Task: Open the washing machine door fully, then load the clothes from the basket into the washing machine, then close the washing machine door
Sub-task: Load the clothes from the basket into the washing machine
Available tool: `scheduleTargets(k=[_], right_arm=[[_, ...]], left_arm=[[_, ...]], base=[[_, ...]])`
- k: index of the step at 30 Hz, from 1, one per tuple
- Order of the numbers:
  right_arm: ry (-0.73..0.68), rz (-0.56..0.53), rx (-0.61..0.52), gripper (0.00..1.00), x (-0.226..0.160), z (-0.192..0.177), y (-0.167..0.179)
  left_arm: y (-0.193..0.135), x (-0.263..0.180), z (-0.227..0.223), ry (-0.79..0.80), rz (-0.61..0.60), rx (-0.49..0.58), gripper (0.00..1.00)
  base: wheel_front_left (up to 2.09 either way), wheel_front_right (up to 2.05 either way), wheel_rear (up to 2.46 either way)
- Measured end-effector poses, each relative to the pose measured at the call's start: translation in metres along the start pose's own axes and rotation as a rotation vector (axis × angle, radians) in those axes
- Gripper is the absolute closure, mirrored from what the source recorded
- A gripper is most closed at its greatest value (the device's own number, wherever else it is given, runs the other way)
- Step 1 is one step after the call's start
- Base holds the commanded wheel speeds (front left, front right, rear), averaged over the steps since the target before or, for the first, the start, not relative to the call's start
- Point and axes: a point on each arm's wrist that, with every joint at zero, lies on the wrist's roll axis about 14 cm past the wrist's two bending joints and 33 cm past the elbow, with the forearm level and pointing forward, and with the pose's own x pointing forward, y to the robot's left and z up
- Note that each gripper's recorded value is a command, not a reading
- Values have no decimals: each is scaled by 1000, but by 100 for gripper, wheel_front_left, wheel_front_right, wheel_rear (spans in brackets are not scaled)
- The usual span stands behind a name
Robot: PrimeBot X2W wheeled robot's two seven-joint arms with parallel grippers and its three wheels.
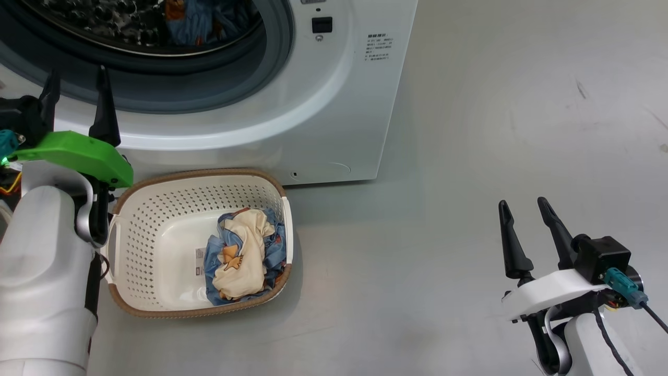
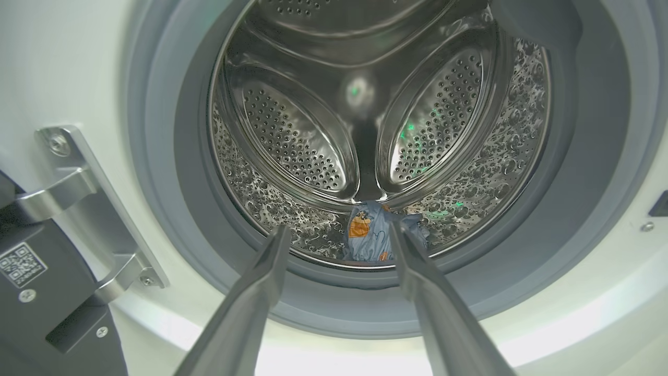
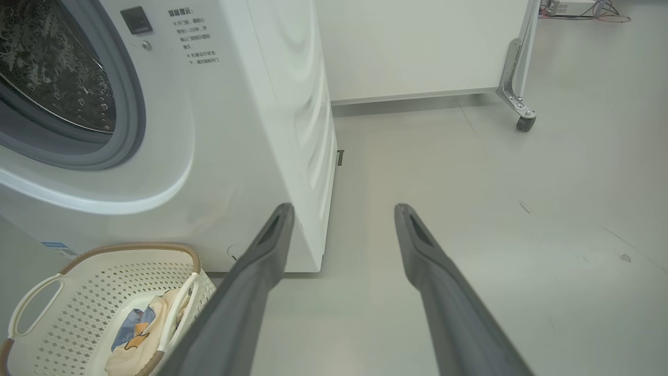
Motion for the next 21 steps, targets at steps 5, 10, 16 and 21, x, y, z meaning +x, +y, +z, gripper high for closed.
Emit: scheduleTargets(k=[5,10,16,21], right_arm=[[-20,3,-5,0,-10,8,3],[-53,13,-13,0,-18,19,8],[-71,6,-19,0,-37,25,9],[-81,-6,-23,0,-53,26,7]], left_arm=[[5,-18,19,-57,23,-15,0],[7,-43,16,-60,40,-22,0],[10,-78,18,-81,64,-15,0],[16,-112,15,-91,105,-10,0]], base=[[0,0,0],[0,0,0],[0,0,0],[0,0,0]])
